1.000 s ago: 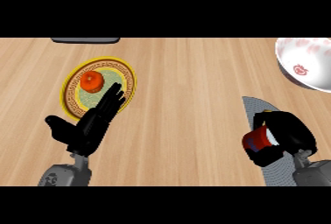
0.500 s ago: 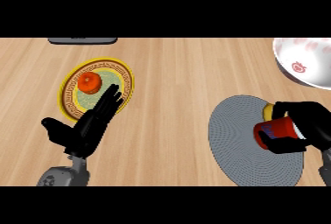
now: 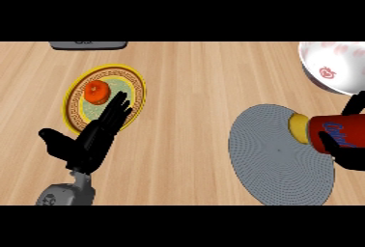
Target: Pick the can from the placemat and place it in the bowl
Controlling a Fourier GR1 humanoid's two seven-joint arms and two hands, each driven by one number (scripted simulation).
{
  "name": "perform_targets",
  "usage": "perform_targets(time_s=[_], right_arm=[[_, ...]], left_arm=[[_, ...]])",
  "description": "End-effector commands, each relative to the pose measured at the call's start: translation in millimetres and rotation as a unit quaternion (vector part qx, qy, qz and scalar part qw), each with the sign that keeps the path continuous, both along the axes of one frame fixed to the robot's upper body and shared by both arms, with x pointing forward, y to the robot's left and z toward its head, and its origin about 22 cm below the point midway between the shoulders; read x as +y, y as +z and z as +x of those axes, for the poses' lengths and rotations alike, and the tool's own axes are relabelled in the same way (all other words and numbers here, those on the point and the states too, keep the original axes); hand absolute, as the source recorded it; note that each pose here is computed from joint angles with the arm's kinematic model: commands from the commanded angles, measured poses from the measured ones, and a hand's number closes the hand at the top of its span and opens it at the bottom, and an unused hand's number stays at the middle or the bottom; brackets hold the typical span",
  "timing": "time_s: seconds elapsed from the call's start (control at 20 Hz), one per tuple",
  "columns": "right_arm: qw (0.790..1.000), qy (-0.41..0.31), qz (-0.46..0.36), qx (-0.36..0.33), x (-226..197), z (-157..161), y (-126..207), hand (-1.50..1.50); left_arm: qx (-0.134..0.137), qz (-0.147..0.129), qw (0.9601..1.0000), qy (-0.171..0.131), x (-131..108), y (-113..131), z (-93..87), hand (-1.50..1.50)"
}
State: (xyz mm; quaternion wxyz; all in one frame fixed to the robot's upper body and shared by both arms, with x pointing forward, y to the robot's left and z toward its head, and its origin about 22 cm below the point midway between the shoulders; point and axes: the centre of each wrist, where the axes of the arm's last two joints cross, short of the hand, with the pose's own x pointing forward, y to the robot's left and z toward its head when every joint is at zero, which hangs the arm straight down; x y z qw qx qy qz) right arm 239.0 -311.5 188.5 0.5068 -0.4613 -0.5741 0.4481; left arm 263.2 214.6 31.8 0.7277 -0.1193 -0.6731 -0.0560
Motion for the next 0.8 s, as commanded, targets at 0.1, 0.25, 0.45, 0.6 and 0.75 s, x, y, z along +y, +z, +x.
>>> perform_targets(time_s=[0.1, 0.25, 0.45, 0.6, 0.75], right_arm=[[0.998, -0.028, 0.022, -0.047, -8, -3, 56, 1.50], [0.997, -0.032, 0.032, -0.062, -16, 10, 59, 1.50], [0.993, -0.044, 0.065, -0.085, -45, 24, 82, 1.50], [0.994, -0.055, 0.050, -0.077, -52, 47, 81, 1.50], [0.992, -0.068, 0.070, -0.081, -60, 82, 61, 1.50]], left_arm=[[-0.004, 0.007, 1.0000, 0.002, -10, 9, 6.9, 0.00], [-0.008, 0.003, 1.0000, 0.003, 2, -2, 13.6, 0.00], [-0.002, -0.007, 1.0000, -0.004, 3, -12, 13.1, 0.00], [-0.004, 0.002, 1.0000, 0.003, -1, -15, 10.1, 0.00], [-0.003, -0.005, 0.9999, -0.012, -11, -2, 11.0, 0.00]])
